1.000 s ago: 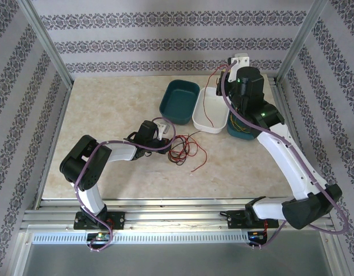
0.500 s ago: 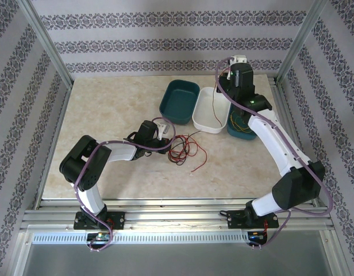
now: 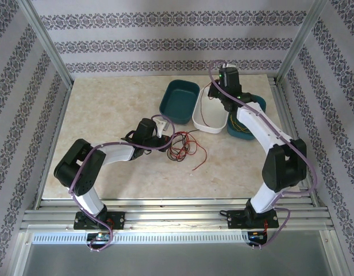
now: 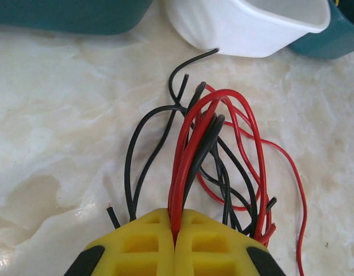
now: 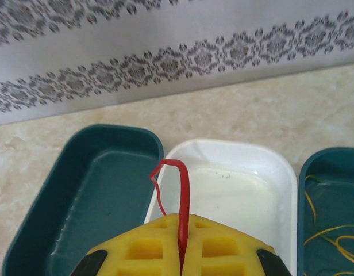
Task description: Untangle the cables
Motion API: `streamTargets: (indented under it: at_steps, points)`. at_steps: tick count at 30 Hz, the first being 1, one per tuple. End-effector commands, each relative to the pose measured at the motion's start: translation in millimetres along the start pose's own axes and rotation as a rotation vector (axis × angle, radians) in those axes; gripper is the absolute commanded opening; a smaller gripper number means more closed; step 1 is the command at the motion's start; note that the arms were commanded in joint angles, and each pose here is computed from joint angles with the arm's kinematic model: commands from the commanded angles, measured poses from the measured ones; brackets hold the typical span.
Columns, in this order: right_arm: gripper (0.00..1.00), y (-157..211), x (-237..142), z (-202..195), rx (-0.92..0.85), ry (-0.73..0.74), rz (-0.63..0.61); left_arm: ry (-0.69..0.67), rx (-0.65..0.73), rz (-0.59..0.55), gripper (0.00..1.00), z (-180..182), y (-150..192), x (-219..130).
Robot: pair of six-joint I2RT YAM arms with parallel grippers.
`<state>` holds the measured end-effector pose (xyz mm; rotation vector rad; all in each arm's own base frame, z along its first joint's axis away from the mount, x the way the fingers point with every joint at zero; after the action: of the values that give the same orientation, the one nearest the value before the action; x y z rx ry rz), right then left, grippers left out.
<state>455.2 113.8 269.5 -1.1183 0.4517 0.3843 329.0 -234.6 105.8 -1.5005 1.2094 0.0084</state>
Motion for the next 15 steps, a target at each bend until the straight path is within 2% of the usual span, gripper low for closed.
streamTargets:
  at_steps: [1, 5, 15]
  points:
    - [0.0, 12, 20, -18, 0.068, 0.084, 0.022, 0.036, 0.055, -0.048, 0.0, -16, -17, -7]
    - [0.0, 23, 34, -37, 0.123, 0.167, 0.03, 0.035, 0.052, -0.047, 0.0, -16, -16, -9]
    - [0.0, 67, 80, -46, 0.139, 0.179, 0.187, 0.045, 0.059, -0.065, 0.0, -19, -24, -10]
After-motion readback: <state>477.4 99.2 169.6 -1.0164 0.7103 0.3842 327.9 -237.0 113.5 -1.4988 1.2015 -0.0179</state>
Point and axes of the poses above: each hand's point on the last joint's axis, 136 mm out from that joint toward the fingers, its own x axis out along the fingers, its own z axis along the line the jaws close on, y = z × x, the point moved 5 cm from there along -x, back along the fingers, and after that the axes turned 10 degrees about x, right-handed, at the moved point
